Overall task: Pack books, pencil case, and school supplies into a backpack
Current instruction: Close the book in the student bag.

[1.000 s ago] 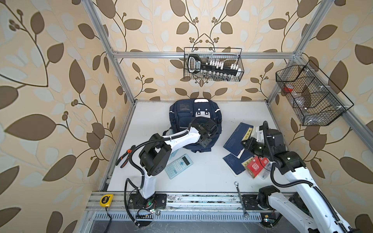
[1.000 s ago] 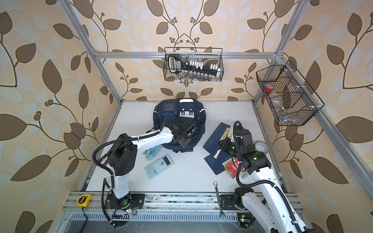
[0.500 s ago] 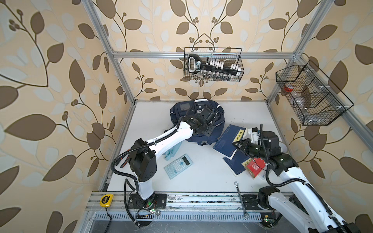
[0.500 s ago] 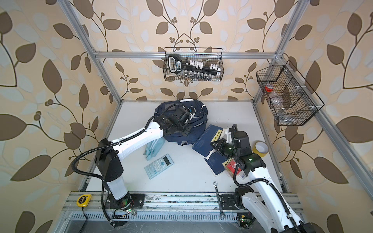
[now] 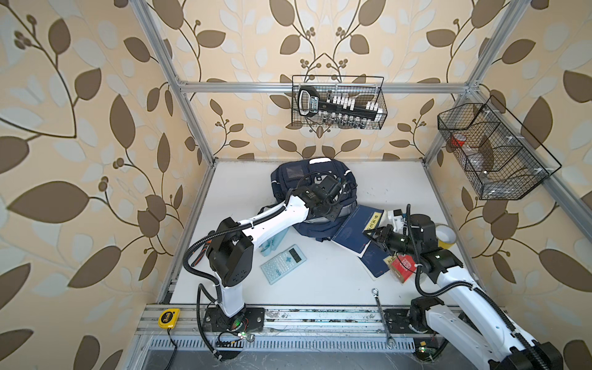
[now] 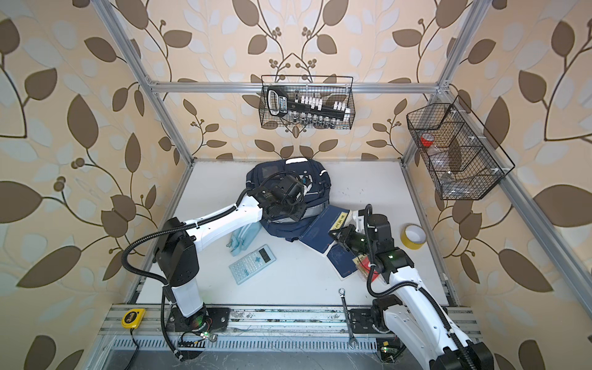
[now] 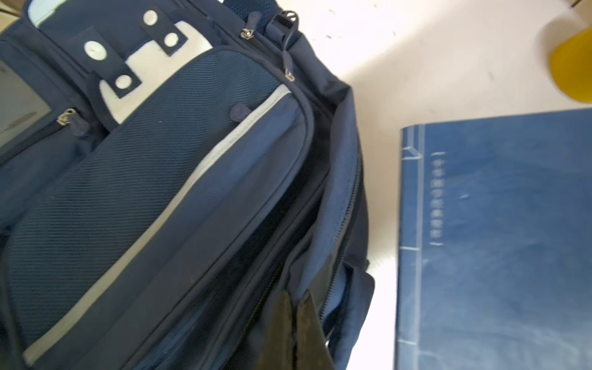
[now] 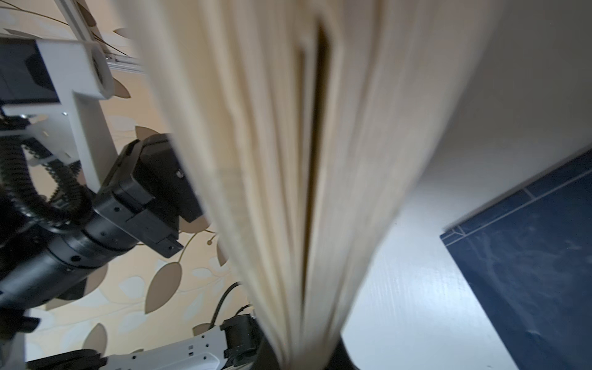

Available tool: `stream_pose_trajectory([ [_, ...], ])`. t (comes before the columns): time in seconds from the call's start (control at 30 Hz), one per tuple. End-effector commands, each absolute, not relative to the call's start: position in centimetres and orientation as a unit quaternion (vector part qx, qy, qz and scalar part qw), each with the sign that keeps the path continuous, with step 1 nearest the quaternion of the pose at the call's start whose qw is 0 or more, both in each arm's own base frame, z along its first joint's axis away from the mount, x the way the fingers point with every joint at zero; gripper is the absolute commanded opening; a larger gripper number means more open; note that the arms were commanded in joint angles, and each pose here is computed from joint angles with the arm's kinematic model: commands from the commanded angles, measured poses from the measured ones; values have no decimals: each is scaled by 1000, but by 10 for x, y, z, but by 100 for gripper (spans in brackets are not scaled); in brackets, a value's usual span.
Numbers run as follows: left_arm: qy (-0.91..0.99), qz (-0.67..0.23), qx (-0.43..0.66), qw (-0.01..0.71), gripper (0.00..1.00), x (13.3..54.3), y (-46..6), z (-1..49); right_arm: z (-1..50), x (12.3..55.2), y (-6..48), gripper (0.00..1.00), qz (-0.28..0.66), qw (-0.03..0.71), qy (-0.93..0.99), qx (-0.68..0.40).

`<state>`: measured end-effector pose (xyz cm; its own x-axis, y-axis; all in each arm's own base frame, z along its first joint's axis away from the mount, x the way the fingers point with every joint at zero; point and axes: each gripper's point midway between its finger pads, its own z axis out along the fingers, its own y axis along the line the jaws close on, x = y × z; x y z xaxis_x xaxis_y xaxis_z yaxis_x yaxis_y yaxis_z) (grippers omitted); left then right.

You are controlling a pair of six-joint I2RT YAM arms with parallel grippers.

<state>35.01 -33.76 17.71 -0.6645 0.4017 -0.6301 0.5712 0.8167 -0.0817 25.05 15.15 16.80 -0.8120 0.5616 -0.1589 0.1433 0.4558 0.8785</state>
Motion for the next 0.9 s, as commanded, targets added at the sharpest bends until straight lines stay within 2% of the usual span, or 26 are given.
stream_pose_trajectory([
  [0.0,854,-229,248,396,0,350,-354,260,206,260,167,0,549,237,780,182],
  [0.23,830,-278,219,432,0,344,-354,302,202,274,172,0,567,219,768,202],
  [0.47,814,-326,237,418,0,329,-364,316,211,309,178,0,581,223,752,216],
  [0.67,813,-351,242,395,0,320,-370,312,229,351,182,0,598,260,718,244],
  [0.87,803,-384,230,393,0,321,-382,326,227,381,223,0,557,305,740,221],
])
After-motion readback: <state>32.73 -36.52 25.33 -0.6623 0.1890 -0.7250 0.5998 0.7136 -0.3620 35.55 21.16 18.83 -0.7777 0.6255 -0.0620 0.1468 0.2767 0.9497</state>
